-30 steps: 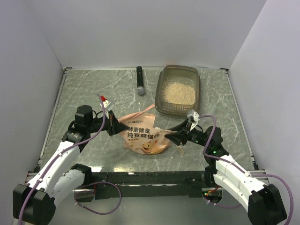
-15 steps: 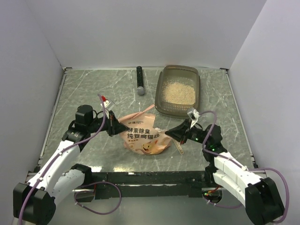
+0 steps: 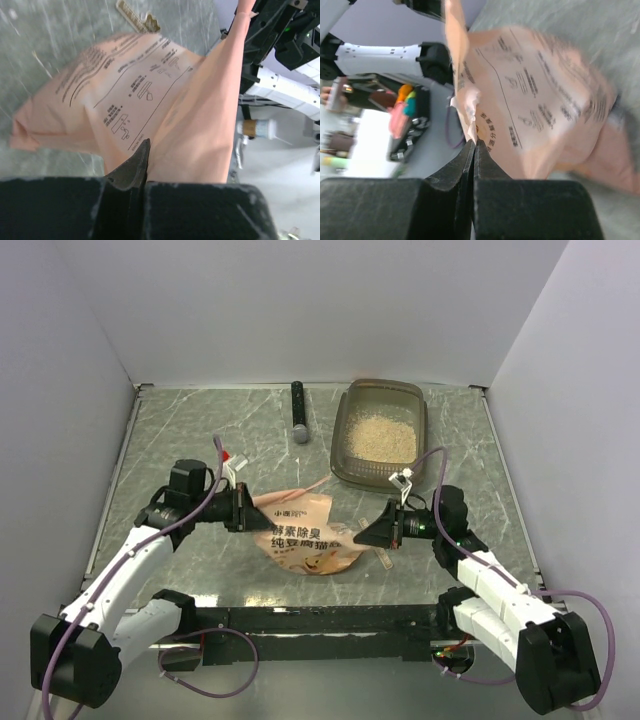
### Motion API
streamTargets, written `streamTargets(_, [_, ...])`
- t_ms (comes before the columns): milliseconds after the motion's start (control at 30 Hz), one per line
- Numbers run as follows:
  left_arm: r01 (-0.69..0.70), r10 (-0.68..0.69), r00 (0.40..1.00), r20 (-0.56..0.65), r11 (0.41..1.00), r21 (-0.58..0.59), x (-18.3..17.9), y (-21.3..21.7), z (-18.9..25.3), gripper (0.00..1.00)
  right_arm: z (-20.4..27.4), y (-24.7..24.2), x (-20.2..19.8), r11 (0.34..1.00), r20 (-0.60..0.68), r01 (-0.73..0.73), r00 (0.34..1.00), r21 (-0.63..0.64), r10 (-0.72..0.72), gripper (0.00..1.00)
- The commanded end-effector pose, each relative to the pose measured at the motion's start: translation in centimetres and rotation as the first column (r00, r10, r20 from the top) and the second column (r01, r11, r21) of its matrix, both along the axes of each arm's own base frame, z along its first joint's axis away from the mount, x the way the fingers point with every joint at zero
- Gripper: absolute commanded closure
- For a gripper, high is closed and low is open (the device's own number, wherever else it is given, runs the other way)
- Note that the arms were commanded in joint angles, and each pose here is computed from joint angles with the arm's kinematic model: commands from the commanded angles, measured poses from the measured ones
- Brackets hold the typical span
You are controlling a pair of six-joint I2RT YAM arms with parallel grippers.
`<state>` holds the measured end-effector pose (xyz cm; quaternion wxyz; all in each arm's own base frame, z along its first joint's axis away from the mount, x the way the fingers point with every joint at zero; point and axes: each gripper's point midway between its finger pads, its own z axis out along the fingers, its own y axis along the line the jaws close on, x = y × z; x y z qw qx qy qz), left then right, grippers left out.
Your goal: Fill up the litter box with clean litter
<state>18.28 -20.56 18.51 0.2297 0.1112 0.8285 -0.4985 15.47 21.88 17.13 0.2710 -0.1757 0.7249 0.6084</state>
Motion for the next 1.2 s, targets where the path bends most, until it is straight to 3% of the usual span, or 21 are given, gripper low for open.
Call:
streamTargets(0, [-0.033, 0.043, 0.975, -0.216, 0.998, 0.051, -2.1, 0.8, -3.0, 0.99, -1.5, -0.6, -2.7, 0.999, -0.253, -0.037, 0.967, -0.023, 0.030, 1.00])
streamTargets(300, [0.007, 0.023, 0.934, -0.357, 0.997, 0.083, -6.5, 1.8, -5.9, 0.99, -5.3, -1.0, -4.3, 0.998, -0.494, 0.024, 0.868, -0.056, -0.049, 1.00])
streamTargets(567, [0.004, 0.046, 0.929, -0.368, 0.991, 0.134, -7.6, 2.7, -6.9, 0.99, -6.7, -1.5, -4.6, 0.991, -0.549, 0.055, 0.828, -0.122, -0.113, 1.00])
streamTargets(600, [0.004, 0.047, 0.929, -0.366, 0.991, 0.136, -7.6, 2.7, -6.9, 0.99, -6.6, -1.5, -4.4, 0.991, -0.537, 0.061, 0.835, -0.121, -0.117, 1.00])
streamTargets(633, [0.008, 0.041, 0.929, -0.369, 0.992, 0.130, -7.5, 2.6, -7.1, 0.99, -6.4, -1.5, -4.3, 0.990, -0.520, 0.065, 0.846, -0.123, -0.120, 0.84])
streamTargets(667, [0.016, 0.030, 0.928, -0.372, 0.993, 0.119, -7.6, 2.5, -7.0, 0.99, -5.5, -1.4, -3.9, 0.990, -0.484, 0.071, 0.867, -0.120, -0.121, 0.74])
streamTargets(733, [0.019, 0.029, 0.928, -0.370, 0.992, 0.126, -7.5, 2.5, -7.1, 0.99, -5.1, -1.7, -3.3, 0.984, -0.412, 0.092, 0.899, -0.153, -0.148, 0.60])
streamTargets(867, [0.016, 0.034, 0.929, -0.368, 0.991, 0.130, -7.4, 2.5, -7.0, 0.99, -1.3, -1.5, -1.5, 0.982, -0.199, 0.128, 0.968, -0.138, -0.154, 0.55])
streamTargets(933, [0.017, 0.032, 0.929, -0.368, 0.992, 0.128, -7.4, 2.5, -7.0, 0.99, -0.1, -1.8, -0.1, 0.959, -0.131, 0.190, 0.967, -0.208, -0.220, 0.53])
streamTargets(1167, [0.009, 0.040, 0.933, -0.357, 0.991, 0.135, -6.9, 2.5, -6.7, 0.99, 3.0, 0.4, 1.9, 0.926, 0.128, 0.196, 0.978, -0.323, -0.163, 0.49])
